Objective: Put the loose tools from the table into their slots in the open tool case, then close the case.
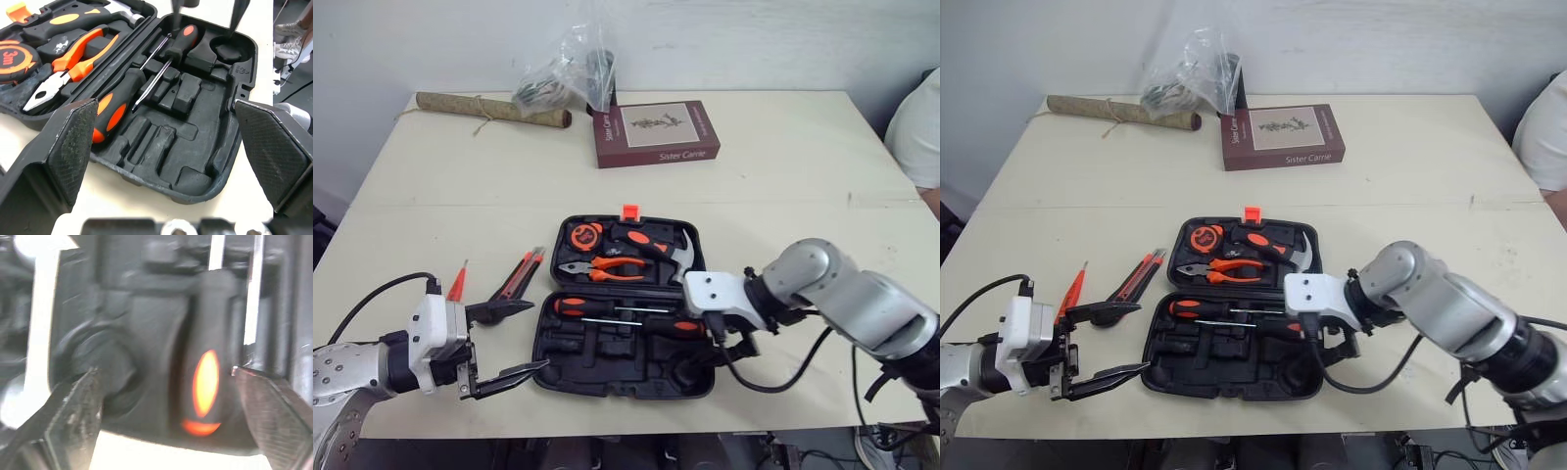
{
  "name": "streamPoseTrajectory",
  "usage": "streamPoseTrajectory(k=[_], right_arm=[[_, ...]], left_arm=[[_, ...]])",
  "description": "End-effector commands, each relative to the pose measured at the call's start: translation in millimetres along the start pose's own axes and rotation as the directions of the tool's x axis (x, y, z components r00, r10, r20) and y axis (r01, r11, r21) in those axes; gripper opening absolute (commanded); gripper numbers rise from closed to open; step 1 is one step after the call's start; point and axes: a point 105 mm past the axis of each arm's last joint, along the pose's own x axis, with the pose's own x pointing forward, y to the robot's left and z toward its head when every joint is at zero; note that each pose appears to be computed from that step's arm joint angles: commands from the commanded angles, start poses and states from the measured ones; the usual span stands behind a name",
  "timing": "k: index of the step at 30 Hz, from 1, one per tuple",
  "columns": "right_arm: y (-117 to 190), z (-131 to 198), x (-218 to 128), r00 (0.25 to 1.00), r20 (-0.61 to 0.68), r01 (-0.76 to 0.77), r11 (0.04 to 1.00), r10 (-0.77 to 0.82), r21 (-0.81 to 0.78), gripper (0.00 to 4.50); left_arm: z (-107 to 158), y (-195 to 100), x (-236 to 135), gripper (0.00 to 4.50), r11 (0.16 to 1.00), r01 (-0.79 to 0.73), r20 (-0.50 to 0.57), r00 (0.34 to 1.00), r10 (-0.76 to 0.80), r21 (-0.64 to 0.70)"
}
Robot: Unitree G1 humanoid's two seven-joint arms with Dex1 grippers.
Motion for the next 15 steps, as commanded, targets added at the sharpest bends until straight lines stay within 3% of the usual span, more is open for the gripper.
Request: streamPoseTrajectory(k=[1,3,4,7,11,12,15], right_arm=[[-2.0,11.6,-9.8,0.994,0.104,0.024,0.998,-0.017,-0.064,4.4],[-4.0,18.4,-10.5,0.976,0.216,0.046,0.997,-0.031,-0.068,4.4],[-4.8,27.2,-10.4,0.944,0.33,0.061,0.995,-0.032,-0.078,4.4],[-5.6,39.5,-11.9,0.826,0.562,0.094,0.993,-0.041,-0.066,3.59],[-9.5,39.3,5.0,0.741,0.664,0.161,0.986,-0.096,-0.038,1.82],[-12.3,35.7,12.0,0.739,0.663,0.18,0.983,-0.119,-0.024,1.14],[-22.4,22.5,29.8,0.749,0.637,0.24,0.971,-0.184,-0.001,0.1]], left_arm=[[7.9,-2.9,1.2,4.5,1.0,0.0,0.018,1.0,-0.001,0.03],[7.4,-3.4,0.9,4.5,1.0,-0.004,0.018,1.0,0.003,0.03],[7.0,-3.3,0.6,4.5,1.0,-0.007,0.018,1.0,0.006,0.031],[6.3,-1.7,-0.3,4.5,0.999,-0.015,0.022,1.0,0.014,0.034],[6.3,0.4,1.1,4.5,0.999,-0.009,0.032,0.999,0.007,0.041],[6.2,0.9,2.2,4.5,0.999,-0.004,0.034,0.999,0.003,0.044],[6.4,2.9,4.8,4.5,0.999,0.005,0.037,0.999,-0.006,0.05]])
